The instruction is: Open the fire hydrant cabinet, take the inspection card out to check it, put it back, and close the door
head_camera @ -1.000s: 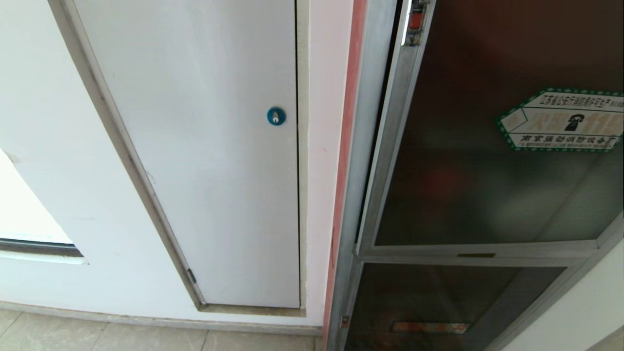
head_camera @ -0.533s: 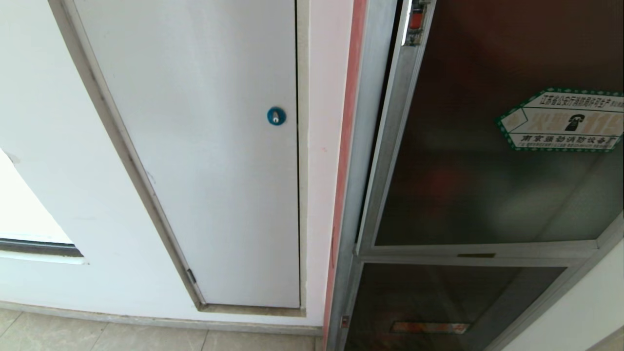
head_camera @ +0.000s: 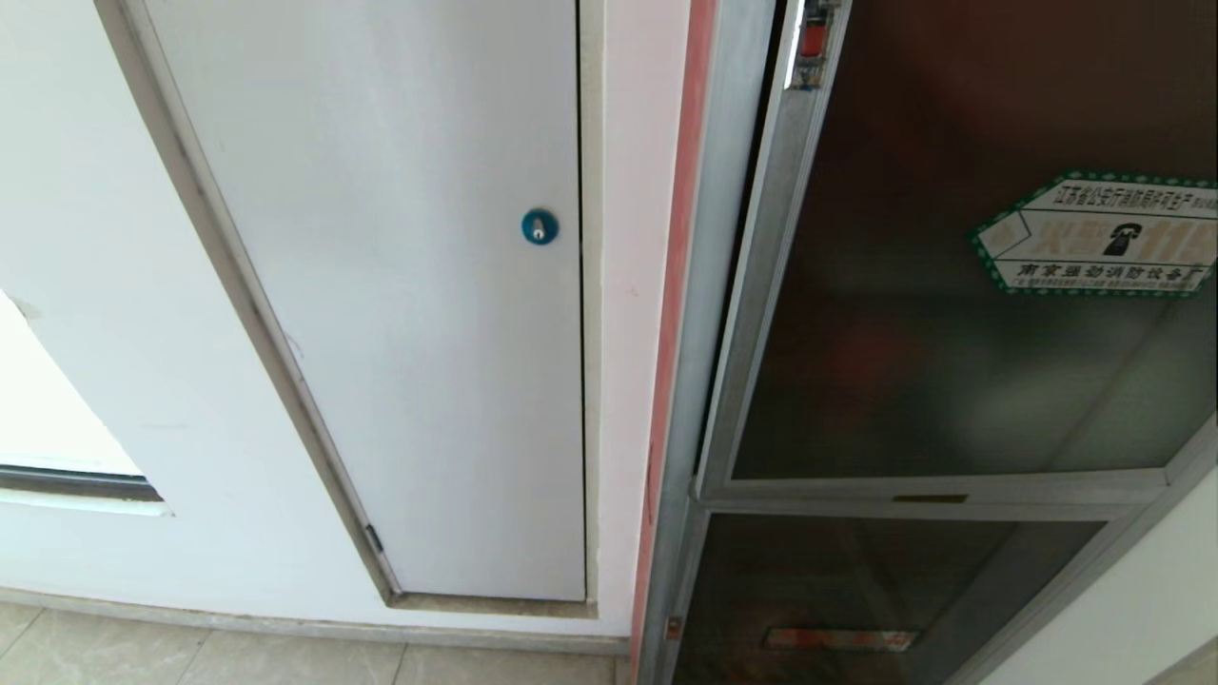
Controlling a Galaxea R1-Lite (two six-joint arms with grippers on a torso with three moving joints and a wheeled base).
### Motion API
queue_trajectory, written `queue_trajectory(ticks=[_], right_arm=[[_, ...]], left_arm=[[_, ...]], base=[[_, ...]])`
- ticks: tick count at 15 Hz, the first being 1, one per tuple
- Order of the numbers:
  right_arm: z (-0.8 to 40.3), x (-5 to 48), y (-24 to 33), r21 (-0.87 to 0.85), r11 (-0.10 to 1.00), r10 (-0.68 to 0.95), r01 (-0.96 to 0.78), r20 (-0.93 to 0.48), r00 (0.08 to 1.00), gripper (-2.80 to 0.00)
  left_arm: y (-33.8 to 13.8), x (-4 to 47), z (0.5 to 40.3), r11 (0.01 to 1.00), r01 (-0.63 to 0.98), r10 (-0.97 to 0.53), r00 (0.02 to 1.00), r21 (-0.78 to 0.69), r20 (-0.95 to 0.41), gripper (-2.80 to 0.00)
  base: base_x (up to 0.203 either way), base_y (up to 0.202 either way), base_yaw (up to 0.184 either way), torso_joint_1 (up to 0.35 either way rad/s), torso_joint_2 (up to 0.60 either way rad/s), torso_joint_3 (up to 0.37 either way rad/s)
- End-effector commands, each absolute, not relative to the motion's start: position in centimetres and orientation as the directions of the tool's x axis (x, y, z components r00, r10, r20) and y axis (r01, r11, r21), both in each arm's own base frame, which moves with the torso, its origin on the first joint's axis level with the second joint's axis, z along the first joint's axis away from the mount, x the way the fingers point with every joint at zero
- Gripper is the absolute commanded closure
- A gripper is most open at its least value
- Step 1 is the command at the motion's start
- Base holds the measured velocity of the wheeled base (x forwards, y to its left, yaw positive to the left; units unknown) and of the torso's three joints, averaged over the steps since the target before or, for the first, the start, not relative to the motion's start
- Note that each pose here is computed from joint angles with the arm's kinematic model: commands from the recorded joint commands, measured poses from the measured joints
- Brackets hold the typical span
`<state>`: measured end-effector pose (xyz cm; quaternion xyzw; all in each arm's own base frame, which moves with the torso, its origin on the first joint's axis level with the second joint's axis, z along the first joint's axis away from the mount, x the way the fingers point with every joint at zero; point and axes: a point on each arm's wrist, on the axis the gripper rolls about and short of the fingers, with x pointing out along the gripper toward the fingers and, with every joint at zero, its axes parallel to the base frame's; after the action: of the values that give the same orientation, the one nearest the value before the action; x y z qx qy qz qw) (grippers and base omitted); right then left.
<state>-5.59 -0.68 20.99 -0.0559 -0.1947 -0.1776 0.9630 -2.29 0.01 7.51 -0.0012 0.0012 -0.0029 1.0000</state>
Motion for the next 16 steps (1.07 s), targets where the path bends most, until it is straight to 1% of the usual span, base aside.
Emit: queue_trajectory(ticks=[1, 2, 4, 5, 6, 8, 9, 13, 16], right_arm=[[20.5, -6.4, -0.6, -0.044, 0.944, -0.278, 0.326, 0.420, 0.864, 0.00], [19.8, -6.7, -0.6, -0.065, 0.954, -0.245, 0.294, 0.400, 0.883, 0.00], [18.8, -8.1, -0.5, -0.077, 0.960, -0.220, 0.271, 0.395, 0.892, 0.00], [18.2, -8.2, -0.5, -0.063, 0.963, -0.221, 0.262, 0.369, 0.903, 0.00], [18.2, -8.0, -0.6, -0.007, 0.967, -0.231, 0.253, 0.383, 0.894, 0.00], [17.3, -7.2, -0.5, -0.033, 0.975, -0.196, 0.221, 0.346, 0.917, 0.00], [16.5, -6.6, -0.4, -0.054, 0.982, -0.154, 0.180, 0.319, 0.935, 0.00], [13.0, -4.5, -0.2, -0.072, 0.993, -0.076, 0.091, 0.194, 0.978, 0.00], [10.4, -3.0, -0.2, -0.045, 0.997, -0.056, 0.065, 0.164, 0.985, 0.00]], left_arm=[[0.0, -2.3, 7.5, 1.000, 0.006, -0.006, 1.000, -0.003, -0.005, 0.00], [0.0, -2.3, 7.5, 1.000, 0.006, -0.006, 1.000, -0.003, -0.005, 0.00], [0.0, -2.3, 7.5, 1.000, 0.006, -0.006, 1.000, -0.003, -0.005, 0.00], [0.0, -2.3, 7.5, 1.000, 0.006, -0.006, 1.000, -0.003, -0.005, 0.00], [0.0, -2.3, 7.5, 1.000, 0.006, -0.006, 1.000, -0.003, -0.005, 0.00], [0.0, -2.3, 7.5, 1.000, 0.006, -0.006, 1.000, -0.003, -0.005, 0.00], [0.0, -2.3, 7.5, 1.000, 0.006, -0.006, 1.000, -0.003, -0.005, 0.00], [0.0, -2.3, 7.5, 1.000, 0.006, -0.006, 1.000, -0.003, -0.005, 0.00], [0.0, -2.3, 7.5, 1.000, 0.006, -0.006, 1.000, -0.003, -0.005, 0.00]], base=[[0.000, 0.000, 0.000, 0.000, 0.00, 0.000], [0.000, 0.000, 0.000, 0.000, 0.00, 0.000], [0.000, 0.000, 0.000, 0.000, 0.00, 0.000], [0.000, 0.000, 0.000, 0.000, 0.00, 0.000], [0.000, 0.000, 0.000, 0.000, 0.00, 0.000], [0.000, 0.000, 0.000, 0.000, 0.00, 0.000], [0.000, 0.000, 0.000, 0.000, 0.00, 0.000], [0.000, 0.000, 0.000, 0.000, 0.00, 0.000], [0.000, 0.000, 0.000, 0.000, 0.00, 0.000]])
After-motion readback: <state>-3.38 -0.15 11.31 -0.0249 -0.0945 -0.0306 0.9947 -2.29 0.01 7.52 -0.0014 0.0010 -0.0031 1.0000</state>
